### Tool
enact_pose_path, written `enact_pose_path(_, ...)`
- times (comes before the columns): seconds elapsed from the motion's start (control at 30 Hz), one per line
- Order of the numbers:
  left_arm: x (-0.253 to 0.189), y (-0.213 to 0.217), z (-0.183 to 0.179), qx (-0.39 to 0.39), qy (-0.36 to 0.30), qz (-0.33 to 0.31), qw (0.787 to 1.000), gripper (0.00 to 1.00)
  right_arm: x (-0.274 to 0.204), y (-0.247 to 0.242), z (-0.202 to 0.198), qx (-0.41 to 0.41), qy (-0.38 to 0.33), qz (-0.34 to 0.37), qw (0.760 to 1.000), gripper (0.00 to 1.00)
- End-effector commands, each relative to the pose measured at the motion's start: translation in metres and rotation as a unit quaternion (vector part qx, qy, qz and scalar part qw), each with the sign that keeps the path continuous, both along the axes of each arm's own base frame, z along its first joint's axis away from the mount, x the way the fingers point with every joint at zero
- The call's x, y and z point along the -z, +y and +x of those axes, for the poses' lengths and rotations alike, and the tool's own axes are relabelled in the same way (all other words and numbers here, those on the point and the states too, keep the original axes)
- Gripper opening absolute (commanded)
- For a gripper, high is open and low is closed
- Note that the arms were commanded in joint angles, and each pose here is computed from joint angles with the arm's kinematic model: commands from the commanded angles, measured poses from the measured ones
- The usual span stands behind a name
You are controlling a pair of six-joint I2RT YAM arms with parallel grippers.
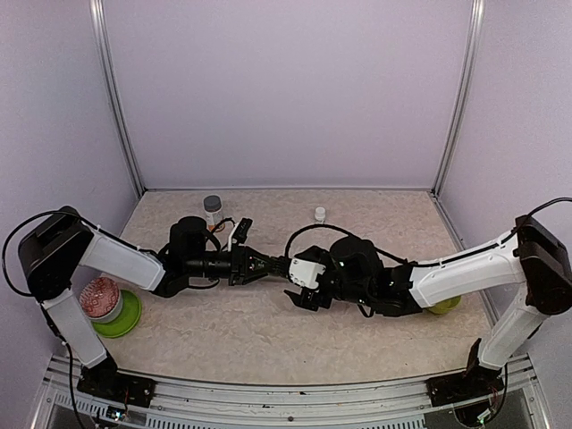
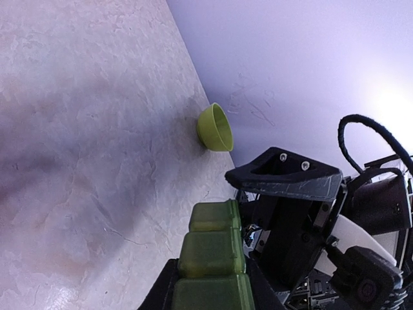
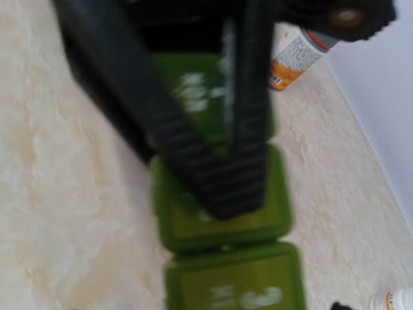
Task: Sort the pills into containers
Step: Open the lid of the pill container.
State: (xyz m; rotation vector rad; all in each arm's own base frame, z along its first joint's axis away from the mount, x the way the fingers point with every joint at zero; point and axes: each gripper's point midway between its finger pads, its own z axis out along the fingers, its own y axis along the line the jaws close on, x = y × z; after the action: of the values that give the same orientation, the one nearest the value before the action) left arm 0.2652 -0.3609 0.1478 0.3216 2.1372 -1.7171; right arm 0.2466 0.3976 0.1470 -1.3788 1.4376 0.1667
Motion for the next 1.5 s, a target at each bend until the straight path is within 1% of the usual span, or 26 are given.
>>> enact_pose_path(0.0, -0.016, -0.002, 0.003, -0.006, -0.011, -0.013, 1.000, 0.18, -0.009, 0.009, 0.008, 0.016, -0.043, -0.013, 0.999, 0.80)
enact_pose_path(0.47, -0.016, -0.004, 0.000, 0.000, -0.011, -0.016, 1.000, 0.18, -0.003, 0.019, 0.009, 0.019, -0.063, -0.042, 0.997, 0.65)
enact_pose_path(0.6, -0.014, -0.004, -0.001, 0.000, -0.010, -0.015, 1.000, 0.18, -0.001, 0.018, 0.009, 0.021, -0.064, -0.045, 0.997, 0.61)
enact_pose_path(0.73, -0.014, -0.004, -0.001, 0.001, -0.010, -0.018, 1.000, 0.18, 0.003, 0.016, 0.011, 0.029, -0.065, -0.051, 0.996, 0.60)
enact_pose_path(0.87, -0.014, -0.005, -0.002, 0.003, -0.010, -0.018, 1.000, 0.18, 0.007, 0.015, 0.012, 0.032, -0.065, -0.055, 0.996, 0.56)
enact_pose_path(1.2, -0.012, -0.004, -0.004, 0.004, -0.009, -0.020, 1.000, 0.18, 0.003, 0.017, 0.012, 0.030, -0.067, -0.049, 0.996, 0.34)
enact_pose_path(1.3, -0.011, -0.004, -0.004, 0.004, -0.008, -0.020, 1.000, 0.18, 0.002, 0.019, 0.011, 0.024, -0.064, -0.047, 0.997, 0.30)
enact_pose_path(1.33, -0.011, -0.004, -0.004, 0.003, -0.008, -0.020, 1.000, 0.18, 0.001, 0.019, 0.010, 0.023, -0.063, -0.045, 0.997, 0.27)
enact_pose_path(1.4, -0.011, -0.004, -0.004, 0.003, -0.009, -0.020, 1.000, 0.18, -0.001, 0.020, 0.008, 0.017, -0.058, -0.041, 0.997, 0.15)
enact_pose_path(1.43, -0.011, -0.004, -0.004, 0.004, -0.008, -0.019, 1.000, 0.18, -0.003, 0.020, 0.006, 0.014, -0.056, -0.037, 0.998, 0.12)
enact_pose_path(1.47, -0.011, -0.004, -0.004, 0.003, -0.008, -0.019, 1.000, 0.18, -0.004, 0.021, 0.005, 0.011, -0.054, -0.035, 0.998, 0.11)
